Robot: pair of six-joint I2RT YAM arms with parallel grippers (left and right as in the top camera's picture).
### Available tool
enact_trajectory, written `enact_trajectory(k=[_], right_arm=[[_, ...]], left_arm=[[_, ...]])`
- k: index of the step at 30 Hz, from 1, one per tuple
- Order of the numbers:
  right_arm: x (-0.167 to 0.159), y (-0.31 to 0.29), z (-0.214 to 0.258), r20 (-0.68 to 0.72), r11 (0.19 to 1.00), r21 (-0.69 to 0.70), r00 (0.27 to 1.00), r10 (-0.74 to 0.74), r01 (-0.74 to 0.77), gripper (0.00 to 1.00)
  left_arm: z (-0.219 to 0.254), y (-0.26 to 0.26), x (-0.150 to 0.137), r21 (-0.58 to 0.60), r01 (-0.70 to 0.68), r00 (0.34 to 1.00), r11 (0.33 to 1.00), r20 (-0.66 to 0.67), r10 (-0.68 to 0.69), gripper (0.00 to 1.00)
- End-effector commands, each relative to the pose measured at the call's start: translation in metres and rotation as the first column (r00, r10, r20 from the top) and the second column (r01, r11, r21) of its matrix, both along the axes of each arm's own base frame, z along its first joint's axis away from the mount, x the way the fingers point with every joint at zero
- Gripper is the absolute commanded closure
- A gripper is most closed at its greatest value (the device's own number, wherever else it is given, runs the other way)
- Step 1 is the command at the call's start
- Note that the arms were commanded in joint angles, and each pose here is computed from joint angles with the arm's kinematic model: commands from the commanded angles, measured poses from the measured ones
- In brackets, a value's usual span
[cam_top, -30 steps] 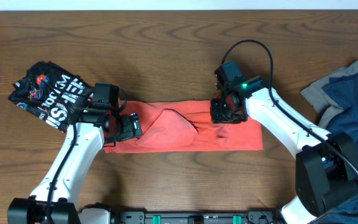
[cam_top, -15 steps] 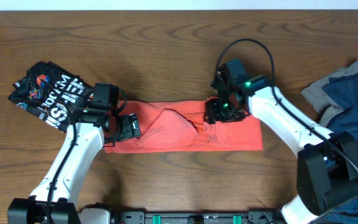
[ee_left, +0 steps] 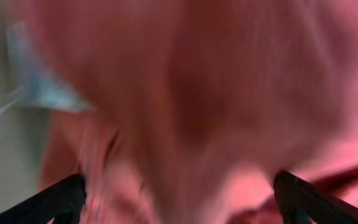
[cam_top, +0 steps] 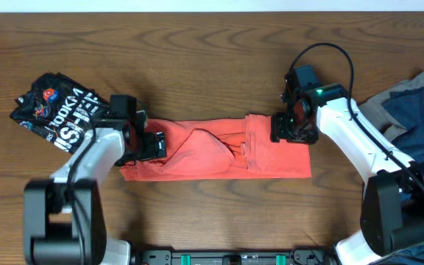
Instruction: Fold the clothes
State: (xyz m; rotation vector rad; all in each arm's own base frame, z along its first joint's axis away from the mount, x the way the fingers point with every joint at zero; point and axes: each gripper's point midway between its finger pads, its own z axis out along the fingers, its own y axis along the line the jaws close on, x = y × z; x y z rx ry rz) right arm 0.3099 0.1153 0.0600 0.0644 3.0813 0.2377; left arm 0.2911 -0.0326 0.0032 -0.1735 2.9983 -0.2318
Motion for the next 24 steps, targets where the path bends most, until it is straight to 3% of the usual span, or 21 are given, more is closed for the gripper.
enact_trajectory(k=[1, 10, 15, 24], right_arm=[[0.005, -0.010, 0.010, 0.030, 0.999, -0.038, 0.999, -0.027, 0.029, 0.36], [0.002, -0.016, 0.009, 0.021, 0.997, -0.070, 0.999, -0.030, 0.031, 0.35], [0.002, -0.016, 0.009, 0.021, 0.997, -0.071, 0.999, -0.030, 0.031, 0.34], [-0.002, -0.017, 0.008, 0.006, 0.997, -0.076, 1.000, -0.023, 0.024, 0.34]], left_arm=[[-0.008, -0.008, 0.006, -0.045, 0.062, 0.998, 0.997, 0.006, -0.062, 0.02], [0.011, -0.008, 0.014, -0.040, 0.078, 0.996, 0.996, 0.038, -0.076, 0.02], [0.039, 0.011, 0.030, 0.073, 0.059, 0.989, 0.996, 0.129, -0.068, 0.02], [0.013, 0.022, 0.030, 0.136, 0.060, 0.995, 0.989, 0.067, -0.070, 0.02]])
